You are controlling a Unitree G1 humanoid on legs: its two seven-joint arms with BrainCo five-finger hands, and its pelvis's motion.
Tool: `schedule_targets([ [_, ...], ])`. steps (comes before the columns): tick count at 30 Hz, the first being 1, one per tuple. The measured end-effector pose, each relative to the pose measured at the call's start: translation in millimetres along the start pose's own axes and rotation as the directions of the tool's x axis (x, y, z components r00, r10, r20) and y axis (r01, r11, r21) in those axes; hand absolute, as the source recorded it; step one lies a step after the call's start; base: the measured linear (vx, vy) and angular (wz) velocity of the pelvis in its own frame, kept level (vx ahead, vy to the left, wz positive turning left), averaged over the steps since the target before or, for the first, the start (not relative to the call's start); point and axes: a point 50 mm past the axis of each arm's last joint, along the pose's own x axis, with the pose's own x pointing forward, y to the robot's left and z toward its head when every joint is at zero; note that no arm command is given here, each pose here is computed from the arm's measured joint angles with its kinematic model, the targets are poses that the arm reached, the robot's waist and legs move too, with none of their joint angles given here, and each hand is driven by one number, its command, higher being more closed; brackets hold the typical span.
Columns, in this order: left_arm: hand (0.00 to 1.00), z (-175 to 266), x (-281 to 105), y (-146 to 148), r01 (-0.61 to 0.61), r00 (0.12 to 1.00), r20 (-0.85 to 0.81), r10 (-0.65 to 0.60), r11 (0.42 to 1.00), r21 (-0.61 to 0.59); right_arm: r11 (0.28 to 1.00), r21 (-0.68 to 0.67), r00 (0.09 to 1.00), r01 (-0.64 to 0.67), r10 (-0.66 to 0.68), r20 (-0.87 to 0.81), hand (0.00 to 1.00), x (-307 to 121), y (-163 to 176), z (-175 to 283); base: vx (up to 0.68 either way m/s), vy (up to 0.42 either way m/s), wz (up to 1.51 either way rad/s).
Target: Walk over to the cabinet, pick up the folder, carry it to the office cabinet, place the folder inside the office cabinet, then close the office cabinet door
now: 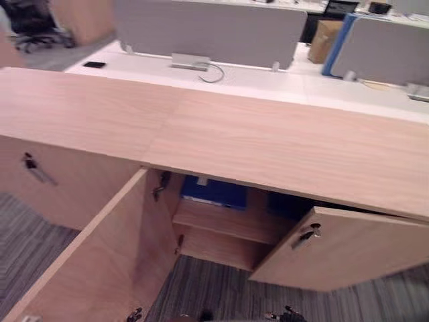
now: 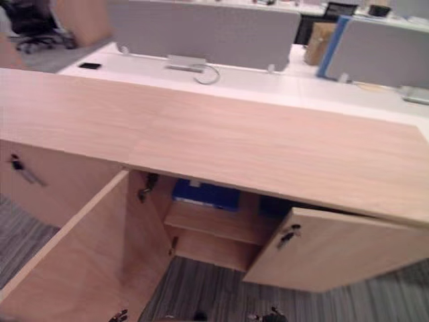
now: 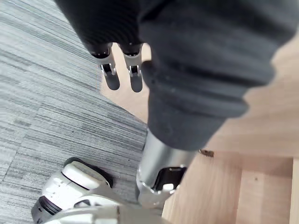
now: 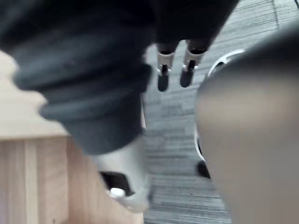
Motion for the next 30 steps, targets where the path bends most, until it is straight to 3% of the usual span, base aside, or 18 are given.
schedule_targets([
  [3,0.0,-13.7,-4.8,3.5,-0.04,0.999,-0.039,0.034,0.988,-0.146,1.0,0.016,1.0,-0.007,0.007,-0.01,0.0,-0.4,1.6,-2.8,-0.02,-0.223,0.06],
  [6,0.0,-15.4,-4.9,6.3,-0.063,0.997,-0.05,0.053,0.976,-0.21,0.999,0.033,1.0,0.009,-0.009,-0.015,0.0,-0.5,-3.0,-4.5,-0.01,-0.183,0.57],
  [13,0.0,-16.0,-3.5,3.8,-0.06,0.997,-0.067,0.046,0.974,-0.218,0.994,0.107,0.999,0.033,-0.031,-0.028,0.0,0.1,-8.4,-4.9,0.02,0.042,0.51],
  [18,0.0,-3.5,0.3,3.2,-0.028,0.999,-0.029,0.023,0.987,-0.161,0.98,0.192,0.997,0.052,-0.041,-0.06,0.0,-0.7,-9.8,-12.8,0.12,0.162,0.52],
  [30,0.0,-0.7,0.3,3.4,0.004,1.0,-0.009,-0.004,0.998,-0.06,0.98,0.196,0.999,0.044,-0.038,-0.036,0.0,-0.7,-7.3,-8.4,-0.03,0.003,0.32],
])
